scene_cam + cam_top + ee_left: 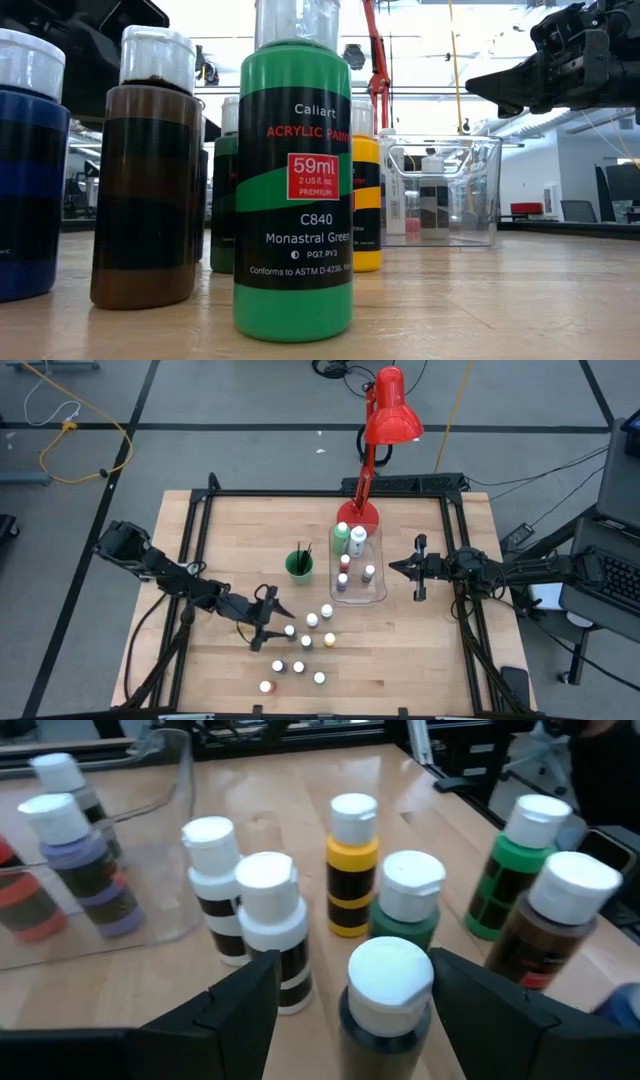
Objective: Pick & Place Paint Supplies
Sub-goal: Put the top black paint bottle into the transparent bin
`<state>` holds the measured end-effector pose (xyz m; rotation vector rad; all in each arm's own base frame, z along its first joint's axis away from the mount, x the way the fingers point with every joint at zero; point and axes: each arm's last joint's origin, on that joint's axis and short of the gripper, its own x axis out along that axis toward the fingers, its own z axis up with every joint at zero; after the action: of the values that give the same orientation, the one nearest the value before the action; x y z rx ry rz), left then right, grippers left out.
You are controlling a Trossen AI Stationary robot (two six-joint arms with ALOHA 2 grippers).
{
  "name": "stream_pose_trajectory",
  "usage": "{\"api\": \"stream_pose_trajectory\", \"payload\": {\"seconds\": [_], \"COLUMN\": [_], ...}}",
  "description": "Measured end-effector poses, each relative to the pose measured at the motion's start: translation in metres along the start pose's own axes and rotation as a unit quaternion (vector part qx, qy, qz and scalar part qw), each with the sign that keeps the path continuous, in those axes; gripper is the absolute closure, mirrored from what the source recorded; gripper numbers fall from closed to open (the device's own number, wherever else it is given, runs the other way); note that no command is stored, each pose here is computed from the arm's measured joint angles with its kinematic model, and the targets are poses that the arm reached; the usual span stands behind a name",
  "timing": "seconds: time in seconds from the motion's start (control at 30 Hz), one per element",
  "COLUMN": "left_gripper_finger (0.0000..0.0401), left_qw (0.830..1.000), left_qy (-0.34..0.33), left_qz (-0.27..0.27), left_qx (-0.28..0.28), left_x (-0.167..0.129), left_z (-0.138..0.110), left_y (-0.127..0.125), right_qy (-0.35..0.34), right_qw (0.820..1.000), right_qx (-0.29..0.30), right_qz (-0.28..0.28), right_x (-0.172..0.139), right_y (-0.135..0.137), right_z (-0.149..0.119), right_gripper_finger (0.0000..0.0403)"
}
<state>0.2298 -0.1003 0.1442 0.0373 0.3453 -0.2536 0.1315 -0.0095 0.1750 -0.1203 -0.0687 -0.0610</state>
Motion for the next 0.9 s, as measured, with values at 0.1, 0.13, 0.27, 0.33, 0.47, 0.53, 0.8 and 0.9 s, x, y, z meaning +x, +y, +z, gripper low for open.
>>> {"api": "stream_pose_trajectory", "payload": {"seconds": [0.1, 0.13, 0.27, 0.33, 0.47, 0.53, 0.8, 0.9], "left_gripper_finger": [0.0148, 0.0148, 0.0148, 0.0148, 0.0148, 0.0148, 0.0148, 0.0155], "left_qw": [1.0, 1.0, 0.999, 0.999, 0.999, 0.999, 0.998, 0.998], "left_qy": [0.003, 0.004, 0.005, 0.005, 0.005, 0.006, 0.012, 0.012], "left_qz": [-0.018, -0.022, -0.031, -0.029, -0.021, -0.024, -0.058, -0.057], "left_qx": [0.001, 0.0, -0.011, -0.017, -0.03, -0.037, -0.035, -0.028], "left_x": [0.0, 0.0, 0.0, 0.0002, 0.0006, 0.0007, 0.0007, 0.001], "left_z": [-0.0004, -0.0005, -0.0005, -0.0004, -0.0002, -0.0003, -0.001, -0.0006], "left_y": [-0.001, -0.0013, -0.0013, 0.0, 0.0031, 0.0036, 0.0031, 0.0033], "right_qy": [0.0, 0.0, 0.0, 0.0, 0.0, 0.0, 0.0, 0.0], "right_qw": [1.0, 1.0, 1.0, 1.0, 1.0, 1.0, 1.0, 1.0], "right_qx": [0.0, 0.0, -0.001, 0.0, 0.0, 0.0, -0.001, -0.001], "right_qz": [0.0, 0.0, 0.0, 0.0, 0.0, 0.0, 0.0, 0.0], "right_x": [0.0, 0.0, 0.0, 0.0, 0.0, 0.0, 0.0, 0.0], "right_y": [0.0, 0.0, 0.0, 0.0, 0.0, 0.0, 0.0, 0.0], "right_z": [0.0, 0.0, 0.0, 0.0, 0.0, 0.0, 0.0, 0.0], "right_gripper_finger": [0.0399, 0.0399, 0.0399, 0.0399, 0.0399, 0.0399, 0.0399, 0.0399]}}
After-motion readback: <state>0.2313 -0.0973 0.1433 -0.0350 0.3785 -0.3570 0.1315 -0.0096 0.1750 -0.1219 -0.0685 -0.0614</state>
